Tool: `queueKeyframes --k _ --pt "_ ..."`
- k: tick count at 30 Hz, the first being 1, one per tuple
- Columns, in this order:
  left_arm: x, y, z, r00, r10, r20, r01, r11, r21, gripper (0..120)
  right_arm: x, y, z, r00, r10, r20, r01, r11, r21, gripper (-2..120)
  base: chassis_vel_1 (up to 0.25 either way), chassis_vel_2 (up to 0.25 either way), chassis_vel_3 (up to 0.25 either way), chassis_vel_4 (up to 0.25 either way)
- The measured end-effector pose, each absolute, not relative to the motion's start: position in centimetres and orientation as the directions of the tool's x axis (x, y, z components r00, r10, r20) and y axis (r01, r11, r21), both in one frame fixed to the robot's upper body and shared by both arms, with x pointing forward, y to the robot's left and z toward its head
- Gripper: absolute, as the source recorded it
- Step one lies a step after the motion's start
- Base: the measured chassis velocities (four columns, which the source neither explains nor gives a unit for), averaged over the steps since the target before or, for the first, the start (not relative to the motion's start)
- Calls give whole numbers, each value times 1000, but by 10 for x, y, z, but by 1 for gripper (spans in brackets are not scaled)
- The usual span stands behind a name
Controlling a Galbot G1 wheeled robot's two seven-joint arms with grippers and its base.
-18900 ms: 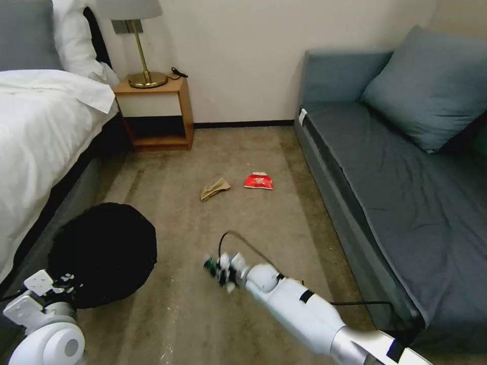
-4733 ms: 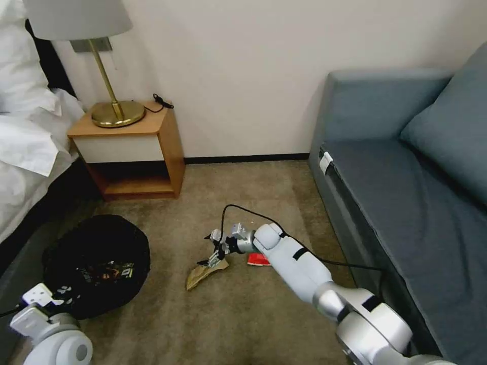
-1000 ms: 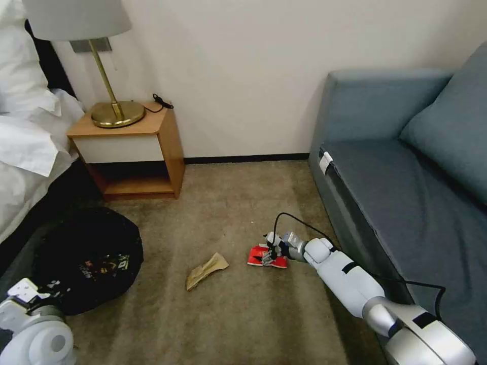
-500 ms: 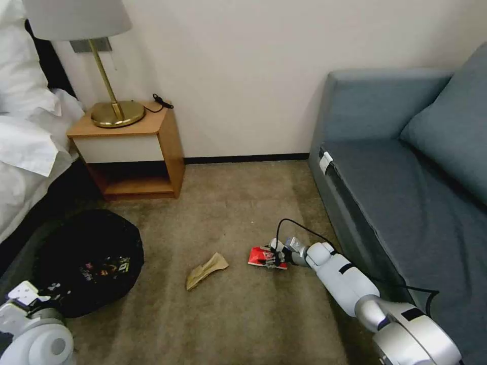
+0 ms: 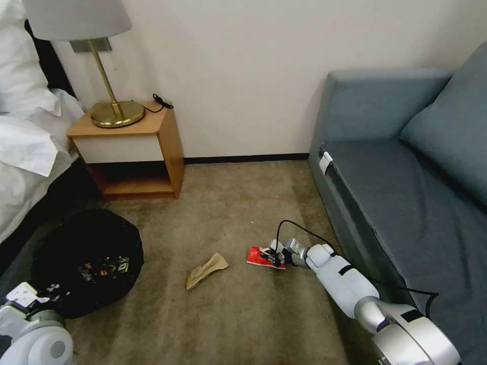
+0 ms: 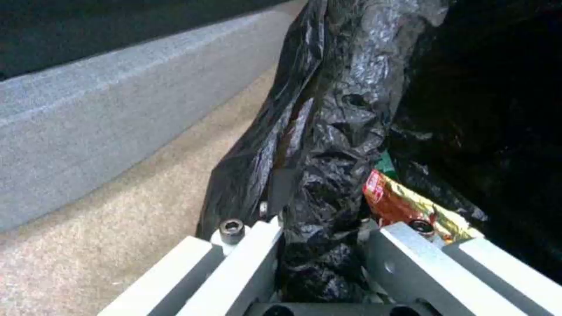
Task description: Pick up the trash bin, then pick up the garbage on the floor and place it into the trash bin.
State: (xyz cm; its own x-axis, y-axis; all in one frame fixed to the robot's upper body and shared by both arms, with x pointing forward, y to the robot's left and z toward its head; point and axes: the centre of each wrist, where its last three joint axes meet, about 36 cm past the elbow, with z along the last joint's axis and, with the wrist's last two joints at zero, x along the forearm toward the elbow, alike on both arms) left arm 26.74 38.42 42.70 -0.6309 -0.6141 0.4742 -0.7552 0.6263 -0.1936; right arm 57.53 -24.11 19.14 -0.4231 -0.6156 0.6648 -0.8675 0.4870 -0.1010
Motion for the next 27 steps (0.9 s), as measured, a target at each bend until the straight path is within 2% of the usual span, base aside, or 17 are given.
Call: queueKeyframes --k 7,13,19,20,27 --pt "266 384 428 -632 -615 473 -754 628 -192 0 586 -235 205 -447 -634 631 -863 492 -117 0 0 0 0 0" --pt "265 383 428 -630 -615 474 -756 627 -190 0 600 -206 235 -483 -703 522 -861 491 -135 0 0 0 0 0" --pt "264 382 429 -631 -616 472 -755 629 -188 0 609 -131 298 -492 -813 311 -869 479 -123 0 0 0 0 0" --pt "264 382 429 -631 -616 472 -755 629 -188 0 609 -131 298 -492 -813 311 -869 479 -123 0 0 0 0 0" --pt "265 382 430 -634 -617 466 -751 635 -180 0 588 -44 353 -472 -873 123 -881 466 -74 0 0 0 0 0"
